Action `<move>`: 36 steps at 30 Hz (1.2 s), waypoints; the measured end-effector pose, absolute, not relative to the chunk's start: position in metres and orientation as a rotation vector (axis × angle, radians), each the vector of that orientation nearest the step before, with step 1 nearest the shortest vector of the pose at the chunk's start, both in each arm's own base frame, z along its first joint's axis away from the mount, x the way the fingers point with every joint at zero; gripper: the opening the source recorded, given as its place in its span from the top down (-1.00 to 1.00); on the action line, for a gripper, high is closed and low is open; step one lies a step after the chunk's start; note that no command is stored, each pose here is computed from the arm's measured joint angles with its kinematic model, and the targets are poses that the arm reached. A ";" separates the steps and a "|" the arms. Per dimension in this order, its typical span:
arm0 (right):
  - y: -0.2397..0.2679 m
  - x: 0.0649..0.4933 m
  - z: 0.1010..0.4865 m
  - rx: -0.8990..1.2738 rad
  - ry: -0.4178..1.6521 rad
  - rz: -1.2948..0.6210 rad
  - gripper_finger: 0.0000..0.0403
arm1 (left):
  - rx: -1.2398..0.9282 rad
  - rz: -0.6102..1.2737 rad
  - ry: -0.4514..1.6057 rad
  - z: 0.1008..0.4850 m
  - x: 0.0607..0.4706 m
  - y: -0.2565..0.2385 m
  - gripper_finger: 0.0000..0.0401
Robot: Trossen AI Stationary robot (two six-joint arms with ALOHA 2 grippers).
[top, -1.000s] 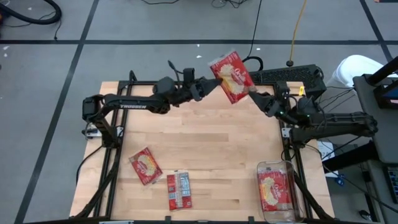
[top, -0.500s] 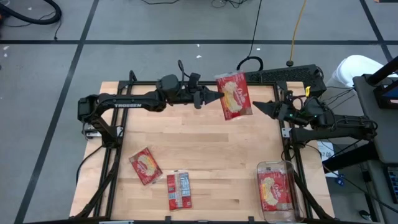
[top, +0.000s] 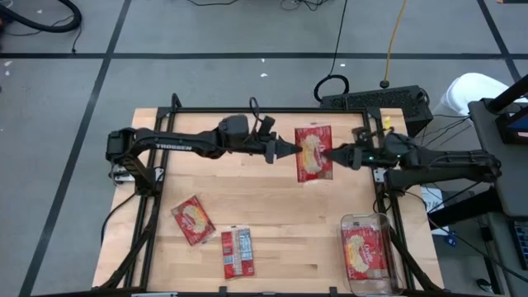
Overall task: Sort popcorn bags into baskets
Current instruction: Put the popcorn bag into the transparent bin
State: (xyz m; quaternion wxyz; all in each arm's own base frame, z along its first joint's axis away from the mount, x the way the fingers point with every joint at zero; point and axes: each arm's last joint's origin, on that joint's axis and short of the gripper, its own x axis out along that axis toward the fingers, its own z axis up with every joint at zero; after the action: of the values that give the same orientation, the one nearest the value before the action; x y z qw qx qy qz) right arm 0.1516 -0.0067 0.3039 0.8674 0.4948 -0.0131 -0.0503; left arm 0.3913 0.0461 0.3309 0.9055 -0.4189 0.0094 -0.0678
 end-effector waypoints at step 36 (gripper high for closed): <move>0.016 0.119 0.309 1.193 0.461 0.099 0.96 | -0.956 -0.068 0.266 0.320 0.382 0.012 -0.18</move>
State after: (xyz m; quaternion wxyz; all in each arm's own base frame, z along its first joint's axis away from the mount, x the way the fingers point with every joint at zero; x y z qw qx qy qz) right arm 0.1192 0.0156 0.3093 0.8014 0.5563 0.2148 0.0460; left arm 0.3819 0.0116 0.3205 0.8789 -0.4586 0.1274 -0.0324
